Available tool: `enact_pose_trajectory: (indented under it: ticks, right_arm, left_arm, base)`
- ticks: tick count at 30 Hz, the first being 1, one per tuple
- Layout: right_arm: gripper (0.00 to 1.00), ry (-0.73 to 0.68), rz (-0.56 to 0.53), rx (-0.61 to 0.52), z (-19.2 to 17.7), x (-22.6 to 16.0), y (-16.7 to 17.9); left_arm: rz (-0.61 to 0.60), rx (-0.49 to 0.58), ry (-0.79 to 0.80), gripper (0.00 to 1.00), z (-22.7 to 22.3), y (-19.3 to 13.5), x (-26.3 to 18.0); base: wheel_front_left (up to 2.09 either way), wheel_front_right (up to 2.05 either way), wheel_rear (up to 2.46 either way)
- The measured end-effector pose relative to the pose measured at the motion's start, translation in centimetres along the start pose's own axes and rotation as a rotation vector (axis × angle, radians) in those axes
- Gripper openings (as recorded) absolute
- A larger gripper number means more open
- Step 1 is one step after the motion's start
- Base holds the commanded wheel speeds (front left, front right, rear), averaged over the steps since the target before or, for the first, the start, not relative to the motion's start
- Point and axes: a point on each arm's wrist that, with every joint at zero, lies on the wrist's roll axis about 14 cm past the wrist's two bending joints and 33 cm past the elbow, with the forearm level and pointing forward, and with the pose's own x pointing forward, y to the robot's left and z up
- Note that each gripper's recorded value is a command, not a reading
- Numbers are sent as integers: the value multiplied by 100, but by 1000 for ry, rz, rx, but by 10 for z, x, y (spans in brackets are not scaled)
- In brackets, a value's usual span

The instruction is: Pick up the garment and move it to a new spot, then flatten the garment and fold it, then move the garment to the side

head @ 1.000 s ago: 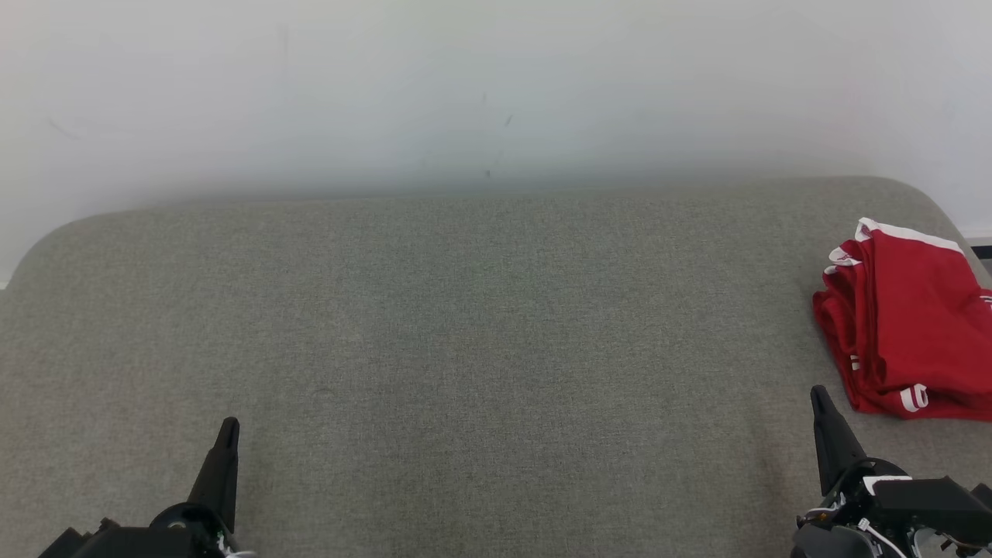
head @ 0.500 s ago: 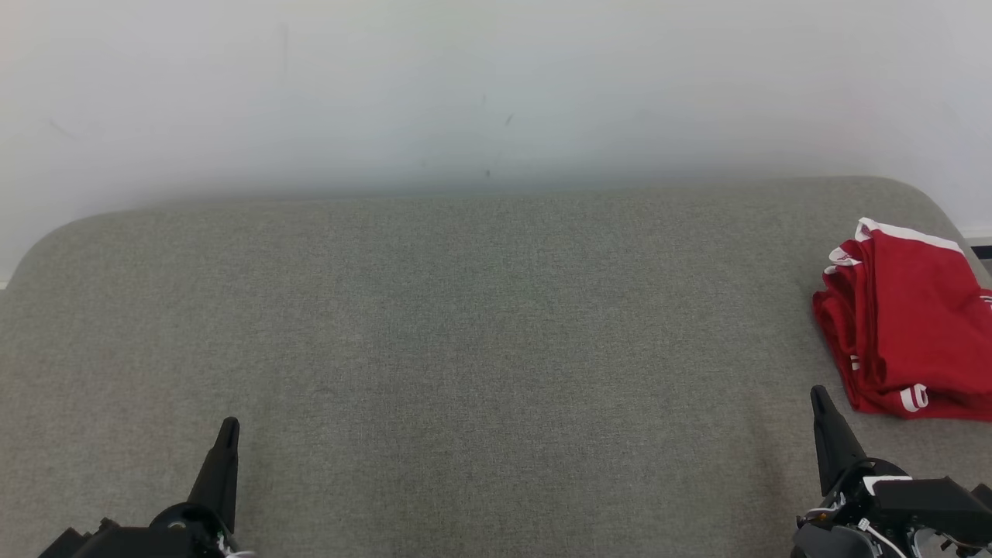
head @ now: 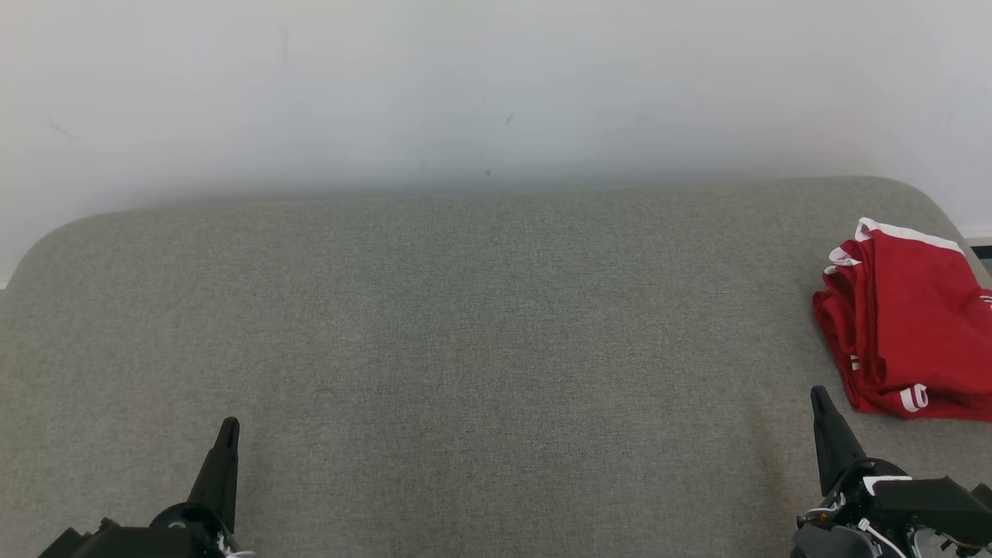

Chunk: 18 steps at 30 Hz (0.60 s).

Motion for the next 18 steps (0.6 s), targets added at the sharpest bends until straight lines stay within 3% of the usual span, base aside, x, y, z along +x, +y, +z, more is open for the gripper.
enact_pose_trajectory:
  ticks: [18]
  right_arm:
    - [0, 0, 0, 0, 0, 0, 0]
  left_arm:
    - [0, 0, 0, 0, 0, 0, 0]
  base:
    - [0, 0, 0]
